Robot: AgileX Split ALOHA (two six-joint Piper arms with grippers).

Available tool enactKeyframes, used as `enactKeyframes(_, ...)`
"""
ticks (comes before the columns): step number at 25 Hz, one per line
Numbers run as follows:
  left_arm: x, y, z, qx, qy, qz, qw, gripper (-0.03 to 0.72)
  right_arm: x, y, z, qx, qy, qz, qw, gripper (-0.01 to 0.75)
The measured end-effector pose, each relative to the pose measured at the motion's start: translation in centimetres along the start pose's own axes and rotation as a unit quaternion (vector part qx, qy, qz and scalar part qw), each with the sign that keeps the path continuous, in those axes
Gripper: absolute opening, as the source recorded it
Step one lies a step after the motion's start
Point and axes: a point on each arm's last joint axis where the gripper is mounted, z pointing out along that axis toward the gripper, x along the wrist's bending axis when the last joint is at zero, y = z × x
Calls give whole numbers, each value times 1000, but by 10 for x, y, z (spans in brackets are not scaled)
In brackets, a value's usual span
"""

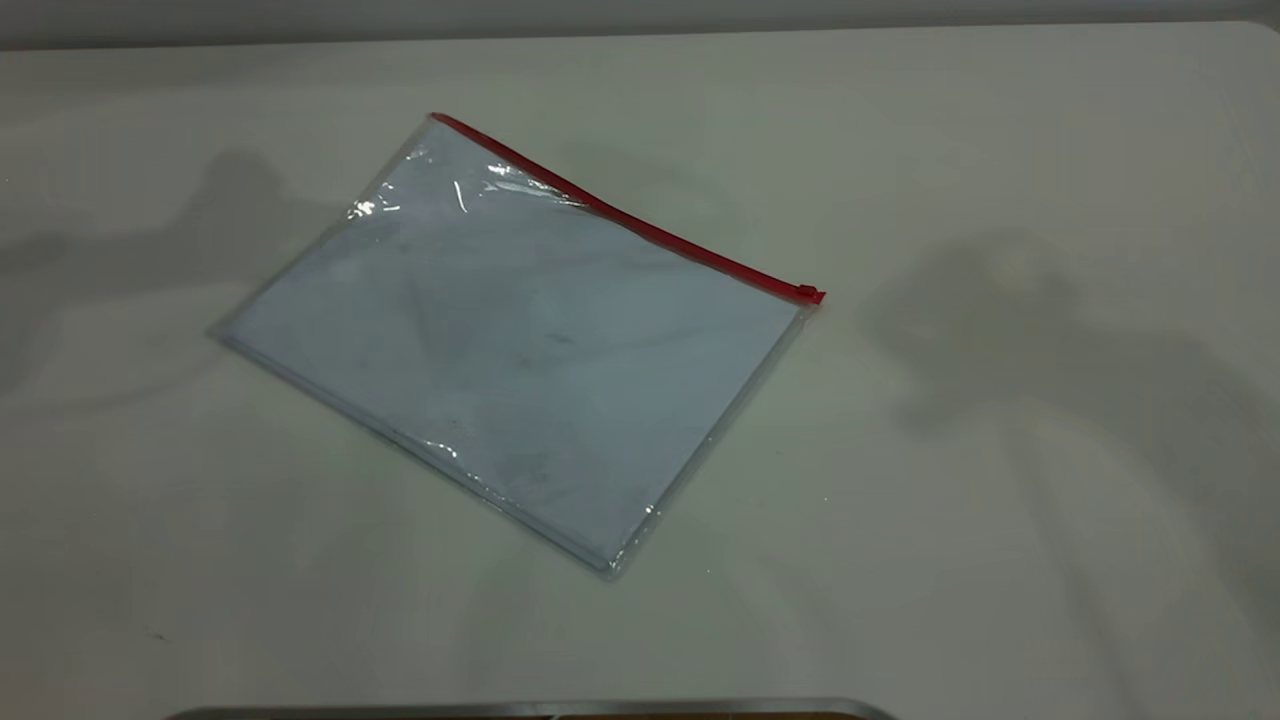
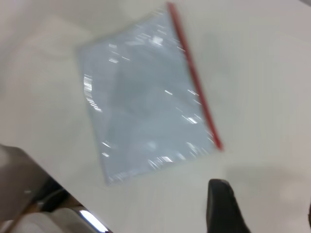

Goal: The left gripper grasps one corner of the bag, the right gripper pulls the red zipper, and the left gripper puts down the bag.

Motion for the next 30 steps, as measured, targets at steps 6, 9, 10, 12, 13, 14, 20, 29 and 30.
enactKeyframes(6,-76,9,-51,54,119,35,991,521,29,-79,-50,24,-86,45,995,454)
enactKeyframes(9,-113,7,-72,66,183,46,980,518,42,-130,-58,41,-110,74,990,454)
enactKeyframes(10,-125,4,-80,65,203,45,976,518,45,-147,-54,55,-113,85,988,454)
enactKeyframes(12,-144,-6,-92,65,236,35,969,518,51,-181,-50,69,-124,107,984,454)
enactKeyframes(13,-153,-13,-97,67,253,29,965,518,53,-199,-46,77,-130,117,982,454)
enactKeyframes(14,-160,-21,-102,69,268,25,961,518,54,-211,-42,77,-137,128,979,453)
enactKeyframes(20,-196,-93,-117,95,337,-5,937,518,62,-274,-21,48,-159,155,974,453)
enactKeyframes(29,-215,-220,-113,110,403,-12,909,518,67,-289,-23,35,-163,155,974,453)
enactKeyframes(30,-216,-232,-111,103,408,-13,907,518,67,-289,-23,36,-164,155,974,453)
